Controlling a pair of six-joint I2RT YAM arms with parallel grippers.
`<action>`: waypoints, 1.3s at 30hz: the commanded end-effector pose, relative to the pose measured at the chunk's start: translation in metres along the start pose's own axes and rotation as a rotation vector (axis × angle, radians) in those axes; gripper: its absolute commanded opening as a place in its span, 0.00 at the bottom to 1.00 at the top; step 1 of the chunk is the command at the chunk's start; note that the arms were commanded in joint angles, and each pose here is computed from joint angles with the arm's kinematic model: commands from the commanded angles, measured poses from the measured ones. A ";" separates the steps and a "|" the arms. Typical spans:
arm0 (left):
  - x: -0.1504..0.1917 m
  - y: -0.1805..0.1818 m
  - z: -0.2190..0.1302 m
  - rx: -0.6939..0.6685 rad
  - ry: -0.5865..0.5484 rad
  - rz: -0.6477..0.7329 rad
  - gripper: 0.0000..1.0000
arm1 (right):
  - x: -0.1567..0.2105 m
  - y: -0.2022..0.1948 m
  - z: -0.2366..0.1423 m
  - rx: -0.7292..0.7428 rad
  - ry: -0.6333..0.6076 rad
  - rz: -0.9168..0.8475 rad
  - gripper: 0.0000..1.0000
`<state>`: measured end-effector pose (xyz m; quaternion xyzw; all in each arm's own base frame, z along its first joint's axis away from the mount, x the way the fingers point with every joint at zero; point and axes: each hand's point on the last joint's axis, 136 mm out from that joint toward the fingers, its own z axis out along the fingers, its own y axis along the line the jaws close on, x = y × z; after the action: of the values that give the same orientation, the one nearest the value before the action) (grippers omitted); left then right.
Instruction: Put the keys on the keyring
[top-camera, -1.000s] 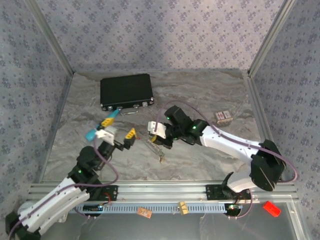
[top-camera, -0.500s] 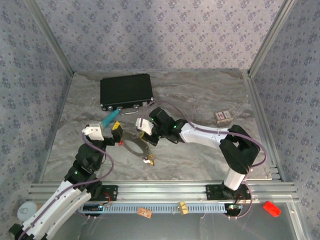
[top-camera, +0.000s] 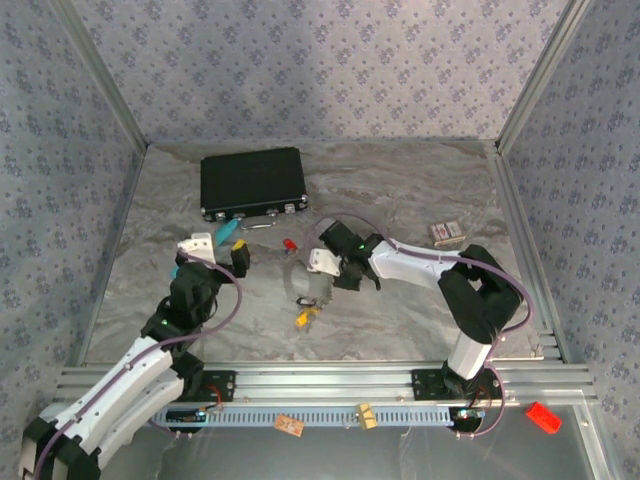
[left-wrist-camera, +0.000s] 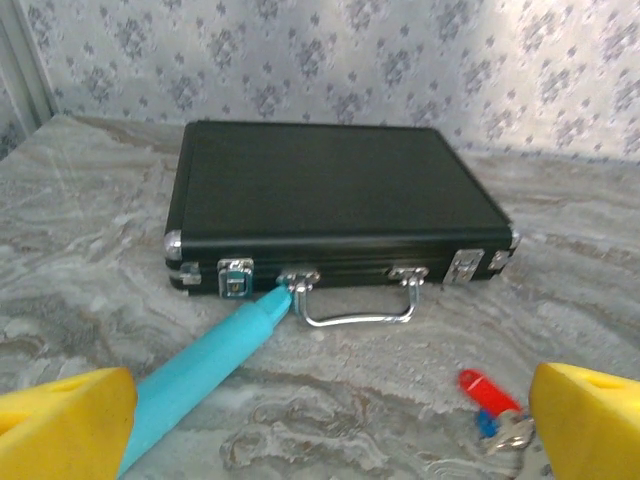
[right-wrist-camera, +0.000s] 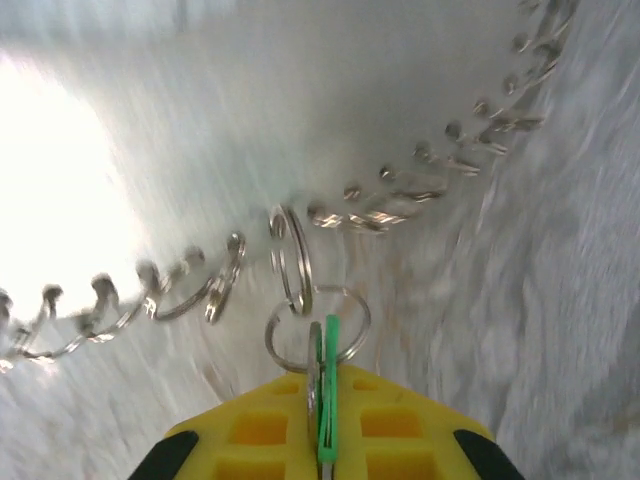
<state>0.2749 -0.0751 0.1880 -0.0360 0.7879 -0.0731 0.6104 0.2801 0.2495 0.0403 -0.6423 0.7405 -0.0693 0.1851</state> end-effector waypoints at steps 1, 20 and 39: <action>-0.017 0.008 -0.001 -0.049 -0.032 -0.036 1.00 | 0.053 0.002 0.002 0.059 0.250 -0.126 0.17; -0.009 0.064 0.040 -0.260 -0.004 0.128 1.00 | 0.135 -0.126 -0.082 0.500 -0.388 0.914 0.34; 0.040 0.078 0.107 -0.129 -0.023 0.253 1.00 | 0.218 -0.151 -0.039 0.630 -0.630 1.159 0.36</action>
<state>0.3612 -0.0059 0.0920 0.0054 0.8201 0.0709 0.5677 0.3761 0.0032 0.0804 -0.0632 0.8368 -0.0113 0.5437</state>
